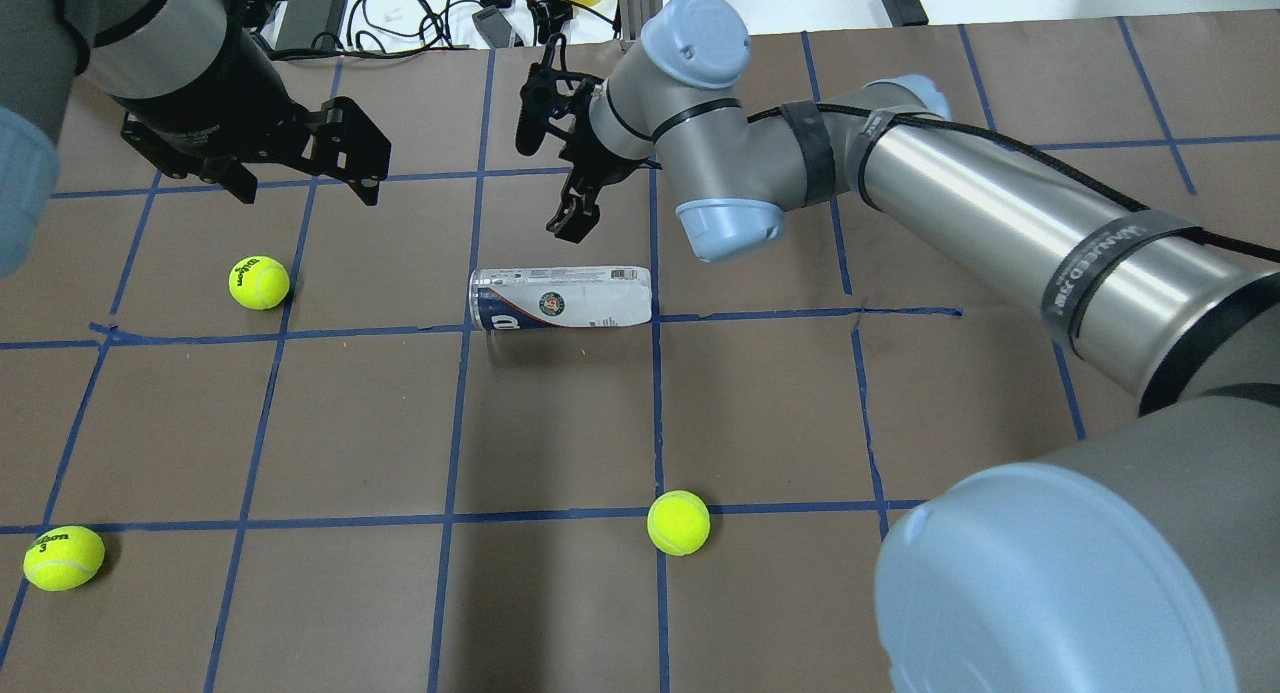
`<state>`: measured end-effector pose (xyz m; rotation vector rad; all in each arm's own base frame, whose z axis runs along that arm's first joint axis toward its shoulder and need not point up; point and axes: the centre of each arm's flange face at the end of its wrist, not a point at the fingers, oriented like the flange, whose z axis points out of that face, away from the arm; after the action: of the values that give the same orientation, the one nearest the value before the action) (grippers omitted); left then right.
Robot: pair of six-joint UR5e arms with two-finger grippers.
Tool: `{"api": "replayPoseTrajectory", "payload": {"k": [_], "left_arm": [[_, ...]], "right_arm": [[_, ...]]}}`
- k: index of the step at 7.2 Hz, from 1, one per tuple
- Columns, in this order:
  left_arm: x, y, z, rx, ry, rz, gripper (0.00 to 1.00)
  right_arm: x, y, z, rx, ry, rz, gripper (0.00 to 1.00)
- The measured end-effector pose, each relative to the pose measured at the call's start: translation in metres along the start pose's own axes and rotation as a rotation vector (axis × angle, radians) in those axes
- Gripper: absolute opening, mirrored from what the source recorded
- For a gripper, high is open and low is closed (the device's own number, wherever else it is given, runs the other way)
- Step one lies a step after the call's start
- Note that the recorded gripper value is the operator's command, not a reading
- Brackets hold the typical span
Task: Lift up tennis ball bucket
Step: 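Raise the right gripper away while the left gripper reaches toward the can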
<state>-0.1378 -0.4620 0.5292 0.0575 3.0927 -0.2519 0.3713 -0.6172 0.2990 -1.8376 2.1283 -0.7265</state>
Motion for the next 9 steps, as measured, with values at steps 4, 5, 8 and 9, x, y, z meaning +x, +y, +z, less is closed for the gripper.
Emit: {"api": "replayPoseTrajectory", "payload": {"k": [4, 5, 8, 9], "left_arm": [[0.004, -0.012, 0.038, -0.082, 0.036, -0.013, 1.00], [0.009, -0.026, 0.061, -0.104, 0.086, -0.014, 1.00], [0.010, -0.075, 0.160, -0.153, 0.213, 0.038, 0.98], [-0.003, -0.091, 0.201, -0.163, 0.264, 0.049, 1.00]], "right_arm": [[0.050, 0.056, -0.138, -0.048, 0.062, 0.204, 1.00], [0.052, 0.065, -0.168, -0.059, 0.071, 0.265, 1.00], [0.036, 0.078, -0.233, -0.174, 0.119, 0.512, 1.00], [0.030, 0.079, -0.252, -0.193, 0.145, 0.590, 1.00]]}}
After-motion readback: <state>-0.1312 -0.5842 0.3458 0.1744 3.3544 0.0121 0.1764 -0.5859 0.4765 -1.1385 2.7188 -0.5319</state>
